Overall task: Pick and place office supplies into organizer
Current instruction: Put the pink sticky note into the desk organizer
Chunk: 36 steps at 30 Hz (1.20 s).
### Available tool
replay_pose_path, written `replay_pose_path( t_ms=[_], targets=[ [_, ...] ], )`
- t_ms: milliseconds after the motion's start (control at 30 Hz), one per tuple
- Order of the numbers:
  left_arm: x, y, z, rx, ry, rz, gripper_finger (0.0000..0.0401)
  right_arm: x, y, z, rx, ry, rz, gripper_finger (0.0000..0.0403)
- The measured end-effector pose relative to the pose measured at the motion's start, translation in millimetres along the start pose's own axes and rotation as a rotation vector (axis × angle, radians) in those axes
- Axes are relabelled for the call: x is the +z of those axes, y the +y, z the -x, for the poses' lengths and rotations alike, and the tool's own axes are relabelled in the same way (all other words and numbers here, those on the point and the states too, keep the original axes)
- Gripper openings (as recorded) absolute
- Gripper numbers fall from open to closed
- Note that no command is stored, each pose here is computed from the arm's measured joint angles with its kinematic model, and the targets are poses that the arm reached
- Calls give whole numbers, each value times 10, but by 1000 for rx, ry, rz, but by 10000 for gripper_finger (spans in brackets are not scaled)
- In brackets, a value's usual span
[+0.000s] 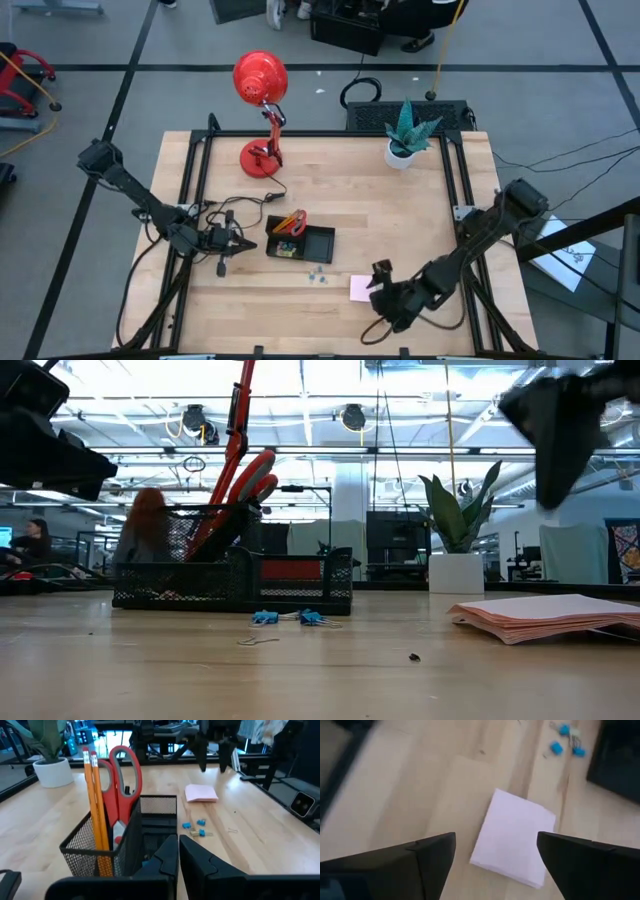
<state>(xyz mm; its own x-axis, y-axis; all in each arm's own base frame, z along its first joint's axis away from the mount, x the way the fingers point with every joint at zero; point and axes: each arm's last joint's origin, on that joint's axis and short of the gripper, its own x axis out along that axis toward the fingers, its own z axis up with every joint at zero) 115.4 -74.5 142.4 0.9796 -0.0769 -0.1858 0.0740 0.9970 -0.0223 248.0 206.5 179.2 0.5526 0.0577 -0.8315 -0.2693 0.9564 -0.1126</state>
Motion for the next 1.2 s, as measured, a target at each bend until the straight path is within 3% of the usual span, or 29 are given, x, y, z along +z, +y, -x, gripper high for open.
replay_pose_path(
  t_ms=[300, 500, 900, 1200],
  targets=[
    [-1, -16, 0, -55, 9, 34, 5, 15, 200, -511, -59, 21, -126, 267],
    [-1, -24, 1, -81, 11, 38, 26, 264, 331, -564, -229, 170, -93, 266],
    [-4, -37, 3, -126, 20, 9, 5, 189, 377, -675, -428, 464, -130, 265],
    [-5, -37, 3, -126, 20, 7, 32, 187, 393, -684, -428, 448, -68, 265]
  ],
)
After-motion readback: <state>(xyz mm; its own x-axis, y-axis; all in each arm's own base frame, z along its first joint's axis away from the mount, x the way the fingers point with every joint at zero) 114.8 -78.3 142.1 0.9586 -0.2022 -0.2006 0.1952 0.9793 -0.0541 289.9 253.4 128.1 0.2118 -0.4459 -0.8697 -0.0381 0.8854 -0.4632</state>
